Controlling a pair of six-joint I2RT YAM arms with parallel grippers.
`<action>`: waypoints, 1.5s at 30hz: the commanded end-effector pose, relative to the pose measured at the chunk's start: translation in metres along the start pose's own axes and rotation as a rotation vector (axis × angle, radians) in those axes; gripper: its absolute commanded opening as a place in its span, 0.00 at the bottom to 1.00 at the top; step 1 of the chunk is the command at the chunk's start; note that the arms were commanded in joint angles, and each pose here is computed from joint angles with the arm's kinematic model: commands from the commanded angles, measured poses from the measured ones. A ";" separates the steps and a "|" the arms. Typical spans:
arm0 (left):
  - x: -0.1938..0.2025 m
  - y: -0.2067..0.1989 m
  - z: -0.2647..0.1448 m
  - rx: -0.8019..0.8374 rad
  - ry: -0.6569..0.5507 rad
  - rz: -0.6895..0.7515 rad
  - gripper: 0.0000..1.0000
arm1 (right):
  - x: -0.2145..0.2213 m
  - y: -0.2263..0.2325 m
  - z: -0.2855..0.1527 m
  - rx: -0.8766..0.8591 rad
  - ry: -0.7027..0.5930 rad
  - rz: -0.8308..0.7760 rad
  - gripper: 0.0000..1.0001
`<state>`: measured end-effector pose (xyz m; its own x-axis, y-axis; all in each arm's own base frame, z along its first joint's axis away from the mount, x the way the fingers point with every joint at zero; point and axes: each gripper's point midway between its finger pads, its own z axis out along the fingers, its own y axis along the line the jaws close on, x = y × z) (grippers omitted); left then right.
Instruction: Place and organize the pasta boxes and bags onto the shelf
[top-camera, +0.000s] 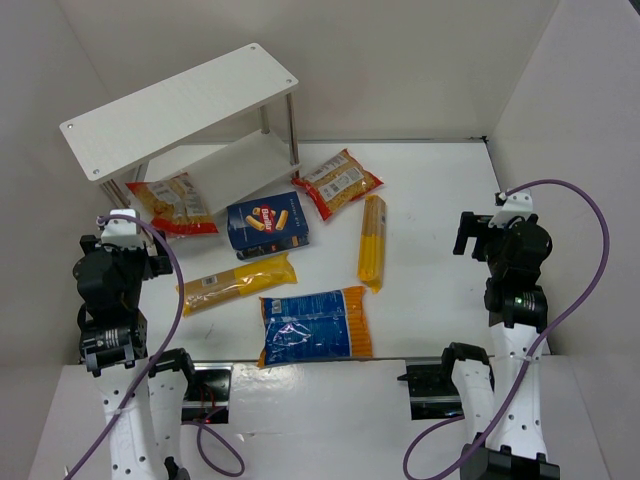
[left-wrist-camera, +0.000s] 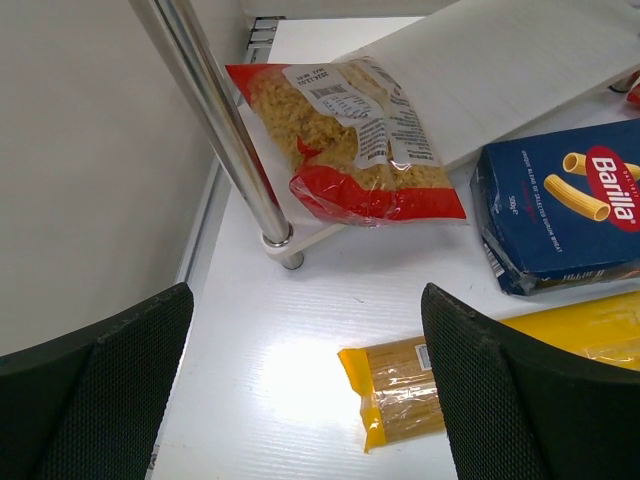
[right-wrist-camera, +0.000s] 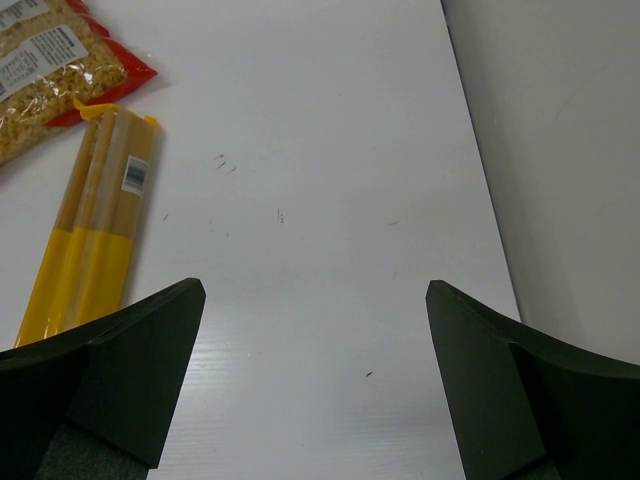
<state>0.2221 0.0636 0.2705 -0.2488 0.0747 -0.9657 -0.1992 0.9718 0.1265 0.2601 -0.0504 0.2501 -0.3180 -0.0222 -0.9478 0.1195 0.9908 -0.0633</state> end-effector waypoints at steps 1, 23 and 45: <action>-0.013 0.004 0.000 -0.020 -0.054 -0.017 1.00 | -0.012 -0.003 -0.001 0.007 -0.052 -0.013 1.00; -0.013 0.001 0.000 -0.002 -0.056 -0.007 1.00 | -0.012 -0.003 -0.001 0.007 -0.052 -0.013 1.00; -0.015 -0.002 -0.002 0.015 -0.068 0.004 1.00 | -0.012 -0.003 -0.001 0.007 -0.052 -0.013 1.00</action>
<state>0.2232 0.0608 0.2717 -0.2421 0.0778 -0.9671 -0.1834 0.9751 0.1243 0.2600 -0.0503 0.2504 -0.3169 -0.0224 -0.9482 0.1193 0.9908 -0.0633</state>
